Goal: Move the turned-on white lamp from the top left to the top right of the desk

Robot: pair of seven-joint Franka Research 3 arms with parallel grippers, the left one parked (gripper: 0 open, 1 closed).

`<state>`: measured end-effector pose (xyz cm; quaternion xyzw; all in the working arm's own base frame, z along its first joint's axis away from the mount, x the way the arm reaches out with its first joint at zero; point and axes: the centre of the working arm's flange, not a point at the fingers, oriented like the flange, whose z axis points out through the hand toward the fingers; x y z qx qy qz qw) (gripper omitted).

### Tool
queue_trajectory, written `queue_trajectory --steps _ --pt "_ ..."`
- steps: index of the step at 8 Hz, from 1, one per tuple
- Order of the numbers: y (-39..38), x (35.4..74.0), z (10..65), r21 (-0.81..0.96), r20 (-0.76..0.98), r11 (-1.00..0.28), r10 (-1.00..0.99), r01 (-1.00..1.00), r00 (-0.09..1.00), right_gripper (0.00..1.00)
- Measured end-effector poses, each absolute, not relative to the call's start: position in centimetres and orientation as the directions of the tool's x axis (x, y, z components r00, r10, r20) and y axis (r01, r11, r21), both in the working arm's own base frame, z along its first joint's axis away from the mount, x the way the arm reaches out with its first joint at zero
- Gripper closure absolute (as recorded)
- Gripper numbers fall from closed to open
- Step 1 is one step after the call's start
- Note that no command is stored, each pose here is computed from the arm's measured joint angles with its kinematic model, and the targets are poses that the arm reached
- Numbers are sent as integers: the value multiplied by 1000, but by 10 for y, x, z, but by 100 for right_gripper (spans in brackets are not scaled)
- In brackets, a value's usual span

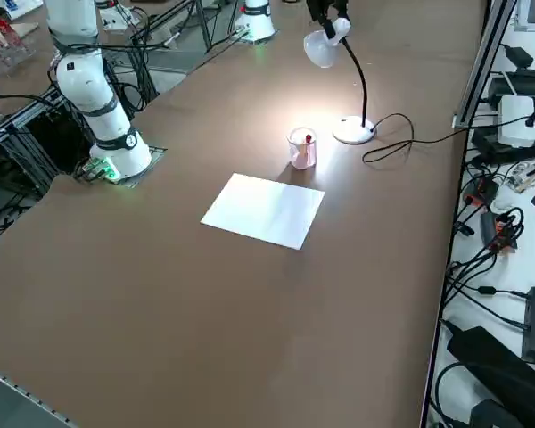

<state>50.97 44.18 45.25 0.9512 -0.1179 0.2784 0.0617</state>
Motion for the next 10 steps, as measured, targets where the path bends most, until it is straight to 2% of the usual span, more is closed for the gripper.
queue_trajectory --steps 1,2,3,4,8,10 --pt "441 511 451 55 547 -965 -186 -257 816 3" --pt "441 511 452 55 549 -964 -187 -258 814 13" --pt "440 512 452 55 550 -964 -188 -259 814 17" --pt "441 512 453 52 551 -965 -188 -259 813 26" --pt "436 520 461 32 551 -960 -216 -279 806 26" --pt "408 551 486 -41 543 -932 -322 -359 775 26"
